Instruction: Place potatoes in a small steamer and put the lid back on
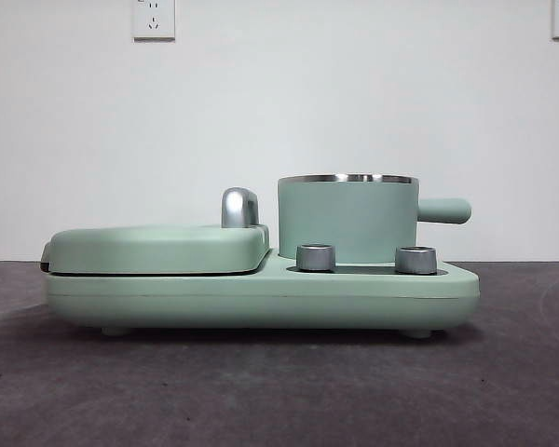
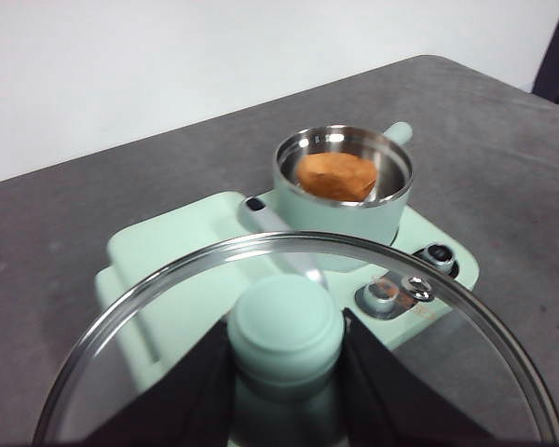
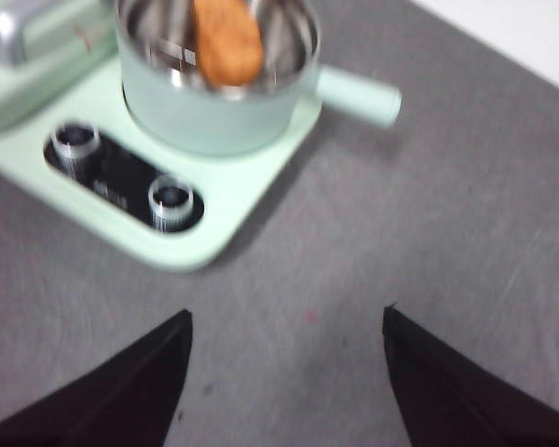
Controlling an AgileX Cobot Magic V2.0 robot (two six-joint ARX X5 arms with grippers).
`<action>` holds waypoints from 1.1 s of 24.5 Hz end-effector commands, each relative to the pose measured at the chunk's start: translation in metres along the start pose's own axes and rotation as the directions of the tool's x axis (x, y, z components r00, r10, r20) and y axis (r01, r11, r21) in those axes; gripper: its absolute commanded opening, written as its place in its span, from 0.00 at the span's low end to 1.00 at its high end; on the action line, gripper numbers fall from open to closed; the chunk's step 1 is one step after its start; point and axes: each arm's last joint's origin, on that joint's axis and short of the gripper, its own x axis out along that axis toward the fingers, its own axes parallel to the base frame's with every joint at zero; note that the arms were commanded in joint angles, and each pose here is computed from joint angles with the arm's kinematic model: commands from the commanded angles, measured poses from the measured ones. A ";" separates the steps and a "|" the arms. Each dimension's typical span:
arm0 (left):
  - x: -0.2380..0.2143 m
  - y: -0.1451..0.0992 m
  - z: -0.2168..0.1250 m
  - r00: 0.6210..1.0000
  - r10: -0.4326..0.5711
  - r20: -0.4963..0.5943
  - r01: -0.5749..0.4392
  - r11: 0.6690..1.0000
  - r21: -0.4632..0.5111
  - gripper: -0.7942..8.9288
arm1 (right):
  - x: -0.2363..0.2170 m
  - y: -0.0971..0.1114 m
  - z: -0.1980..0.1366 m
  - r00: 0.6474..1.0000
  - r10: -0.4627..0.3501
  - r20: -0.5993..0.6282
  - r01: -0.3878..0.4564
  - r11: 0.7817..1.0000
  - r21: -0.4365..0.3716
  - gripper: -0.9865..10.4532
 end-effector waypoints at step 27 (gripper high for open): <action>0.308 -0.010 0.037 0.952 -0.284 0.116 0.256 0.944 0.210 0.10 | -0.013 0.003 -0.024 0.996 -0.035 0.078 0.035 0.999 0.005 0.37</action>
